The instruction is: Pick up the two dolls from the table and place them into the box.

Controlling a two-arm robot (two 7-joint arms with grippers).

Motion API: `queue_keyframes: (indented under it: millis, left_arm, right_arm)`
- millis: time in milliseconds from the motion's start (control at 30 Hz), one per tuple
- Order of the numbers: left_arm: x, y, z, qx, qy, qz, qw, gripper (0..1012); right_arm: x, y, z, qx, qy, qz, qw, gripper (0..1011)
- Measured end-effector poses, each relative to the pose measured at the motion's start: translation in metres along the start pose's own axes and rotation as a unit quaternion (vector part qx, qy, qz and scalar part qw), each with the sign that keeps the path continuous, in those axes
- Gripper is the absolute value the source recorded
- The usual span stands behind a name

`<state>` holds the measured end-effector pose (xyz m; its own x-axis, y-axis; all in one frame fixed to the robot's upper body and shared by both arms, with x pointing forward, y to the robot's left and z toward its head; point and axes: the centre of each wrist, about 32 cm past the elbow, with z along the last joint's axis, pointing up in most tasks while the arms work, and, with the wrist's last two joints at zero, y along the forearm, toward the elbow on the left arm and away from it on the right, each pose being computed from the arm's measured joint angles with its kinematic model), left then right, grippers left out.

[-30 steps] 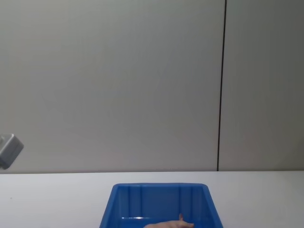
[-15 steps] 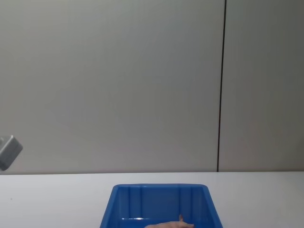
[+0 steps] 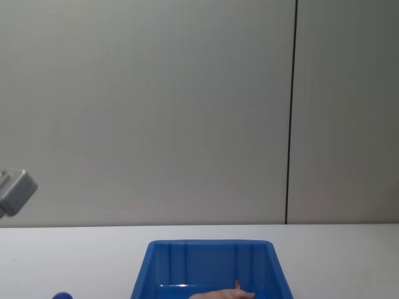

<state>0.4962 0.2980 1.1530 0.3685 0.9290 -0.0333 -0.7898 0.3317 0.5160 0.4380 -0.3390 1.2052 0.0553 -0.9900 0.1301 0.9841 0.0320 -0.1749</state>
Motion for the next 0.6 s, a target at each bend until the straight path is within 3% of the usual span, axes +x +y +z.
queue_keyframes:
  millis: [267, 400, 600]
  left_arm:
    - [-0.0065, 0.0067, 0.0128, 0.002, -0.049, 0.008, 0.9988, 524]
    - [-0.0085, 0.0085, 0.0161, 0.004, -0.062, 0.011, 0.998, 505]
    - [-0.0097, 0.0093, 0.0185, 0.002, -0.068, 0.009, 0.9976, 466]
  right_arm:
    - [0.0, 0.0, 0.0, 0.0, 0.0, 0.0, 1.0, 1001]
    - [0.0, 0.0, 0.0, 0.0, 0.0, 0.0, 1.0, 1001]
    - [0.0, 0.0, 0.0, 0.0, 0.0, 0.0, 1.0, 1001]
